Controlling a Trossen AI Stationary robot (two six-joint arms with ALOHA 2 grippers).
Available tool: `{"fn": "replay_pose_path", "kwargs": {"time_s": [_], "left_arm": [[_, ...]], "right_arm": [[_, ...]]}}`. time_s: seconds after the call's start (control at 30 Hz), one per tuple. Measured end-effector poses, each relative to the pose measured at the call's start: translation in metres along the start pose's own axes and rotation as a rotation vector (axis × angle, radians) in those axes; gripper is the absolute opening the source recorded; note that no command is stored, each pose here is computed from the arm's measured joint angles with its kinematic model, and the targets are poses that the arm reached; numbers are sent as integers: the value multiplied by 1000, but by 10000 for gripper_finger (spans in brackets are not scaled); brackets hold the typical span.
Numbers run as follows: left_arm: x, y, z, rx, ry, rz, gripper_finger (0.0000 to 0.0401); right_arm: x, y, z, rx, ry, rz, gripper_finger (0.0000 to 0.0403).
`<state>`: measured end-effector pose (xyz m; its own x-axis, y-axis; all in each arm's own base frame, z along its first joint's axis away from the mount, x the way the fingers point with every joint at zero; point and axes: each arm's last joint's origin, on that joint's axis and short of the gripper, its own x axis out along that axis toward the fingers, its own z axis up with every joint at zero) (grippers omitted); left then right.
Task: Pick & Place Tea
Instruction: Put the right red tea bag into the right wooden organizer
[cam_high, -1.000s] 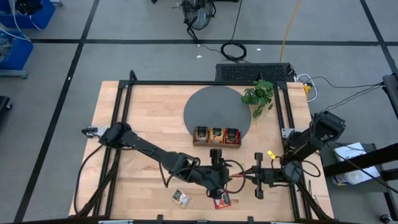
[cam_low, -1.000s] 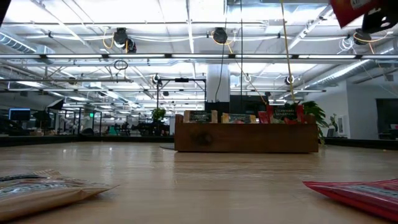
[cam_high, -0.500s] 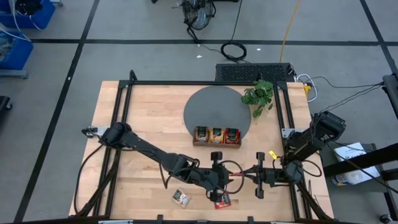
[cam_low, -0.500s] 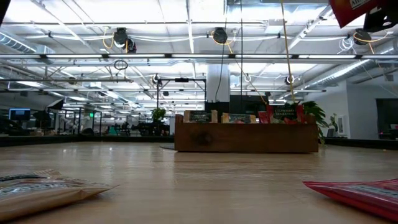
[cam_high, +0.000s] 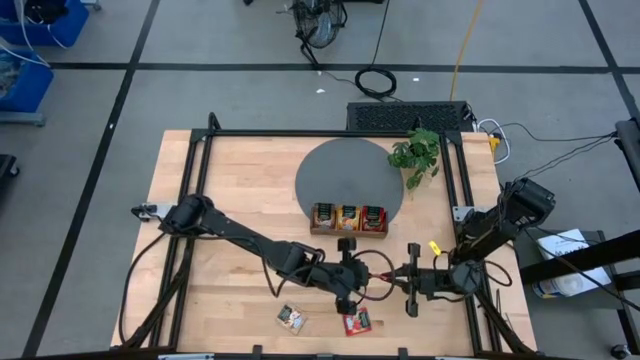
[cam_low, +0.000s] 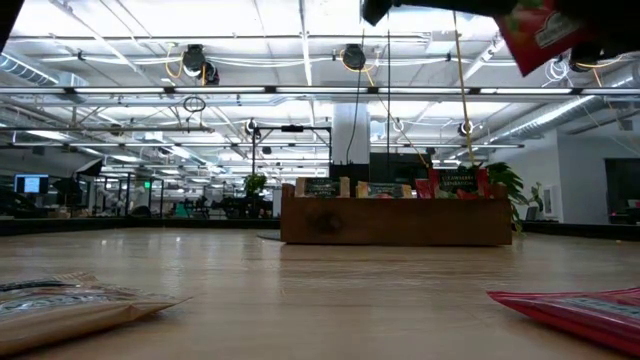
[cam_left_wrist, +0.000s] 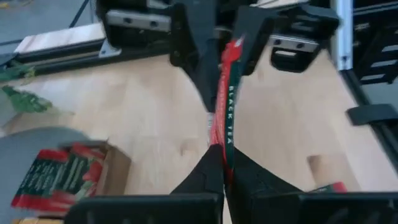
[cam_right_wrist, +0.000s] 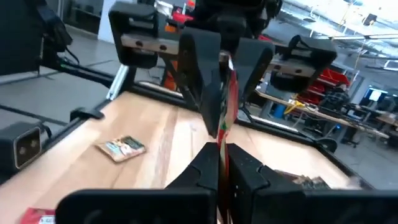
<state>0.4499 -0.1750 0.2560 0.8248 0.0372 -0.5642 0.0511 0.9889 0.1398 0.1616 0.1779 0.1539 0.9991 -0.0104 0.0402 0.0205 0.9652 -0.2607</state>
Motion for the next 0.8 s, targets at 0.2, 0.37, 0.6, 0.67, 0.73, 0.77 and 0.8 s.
{"fn": "replay_pose_path", "kwargs": {"time_s": [0.2,0.37,0.6,0.67,0.73,0.77,0.8], "left_arm": [[-5,-1,-5,8,99,0,3],[-8,-4,-14,5,185,-8,2],[-3,-6,-20,-24,233,-55,1],[3,-7,-23,-32,235,-69,1],[5,-6,-26,-29,253,-65,1],[8,-7,-29,-27,269,-61,1],[11,-8,-31,-31,266,-62,1]], "right_arm": [[0,1,-6,51,40,13,26],[-2,4,-12,87,79,27,62],[18,0,-11,193,83,132,115],[26,1,-10,182,114,128,130],[34,2,-9,155,146,111,145],[38,2,-8,140,157,103,151],[41,3,-6,125,173,102,157]]}}
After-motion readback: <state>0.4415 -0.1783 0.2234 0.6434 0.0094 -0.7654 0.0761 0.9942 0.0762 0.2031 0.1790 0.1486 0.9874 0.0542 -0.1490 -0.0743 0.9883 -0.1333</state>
